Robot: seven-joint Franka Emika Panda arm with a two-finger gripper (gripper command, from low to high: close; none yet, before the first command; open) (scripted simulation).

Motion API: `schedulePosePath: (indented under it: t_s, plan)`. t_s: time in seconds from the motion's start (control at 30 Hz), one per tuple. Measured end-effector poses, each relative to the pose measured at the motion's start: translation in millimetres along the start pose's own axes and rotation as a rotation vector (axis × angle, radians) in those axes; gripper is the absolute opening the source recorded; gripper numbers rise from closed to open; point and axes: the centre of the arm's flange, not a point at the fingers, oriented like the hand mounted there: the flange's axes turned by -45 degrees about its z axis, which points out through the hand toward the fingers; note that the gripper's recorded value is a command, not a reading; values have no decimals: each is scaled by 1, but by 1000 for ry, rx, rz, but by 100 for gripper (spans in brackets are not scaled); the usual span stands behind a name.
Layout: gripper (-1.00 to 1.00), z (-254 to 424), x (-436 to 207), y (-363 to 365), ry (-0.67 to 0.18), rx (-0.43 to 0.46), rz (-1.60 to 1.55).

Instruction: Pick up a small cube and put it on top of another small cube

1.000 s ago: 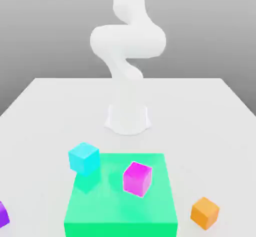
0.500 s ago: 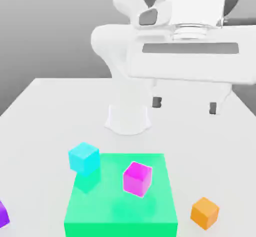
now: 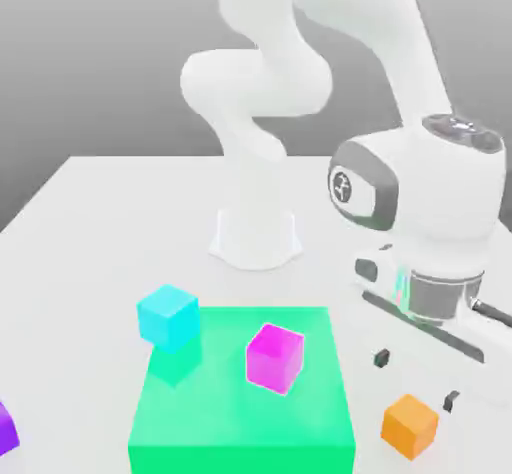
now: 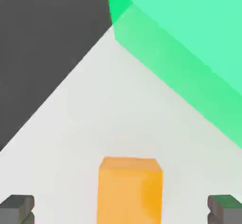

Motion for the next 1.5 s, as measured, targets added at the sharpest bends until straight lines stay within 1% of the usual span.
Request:
schedulePosePath:
  t_s: [0.07, 0.1, 0.33, 0.47, 0.53, 0.83, 1.0, 1.1, 1.2, 1.3, 1.47, 1.5]
  plan:
    - [0, 26, -1, 0, -3, -2, 4]
    - [-100, 40, -2, 1, -3, -3, 4]
    - [-100, 43, -2, 1, -3, -2, 4]
    - [-100, -1, -2, 1, -3, -1, 5]
    - [-100, -17, -6, -3, -4, 4, -48]
    - [-100, -75, 48, 19, 44, -11, -243]
    - [-100, -114, 121, 86, 59, -47, -137]
    - [-100, -138, 143, 125, 54, -53, -92]
    - [-100, -160, 164, 172, 39, -44, -10]
    - [-100, -176, 179, 226, 10, -15, 161]
    - [-100, -126, 183, 243, -2, -4, 232]
    - [100, -117, 183, 244, -2, -4, 233]
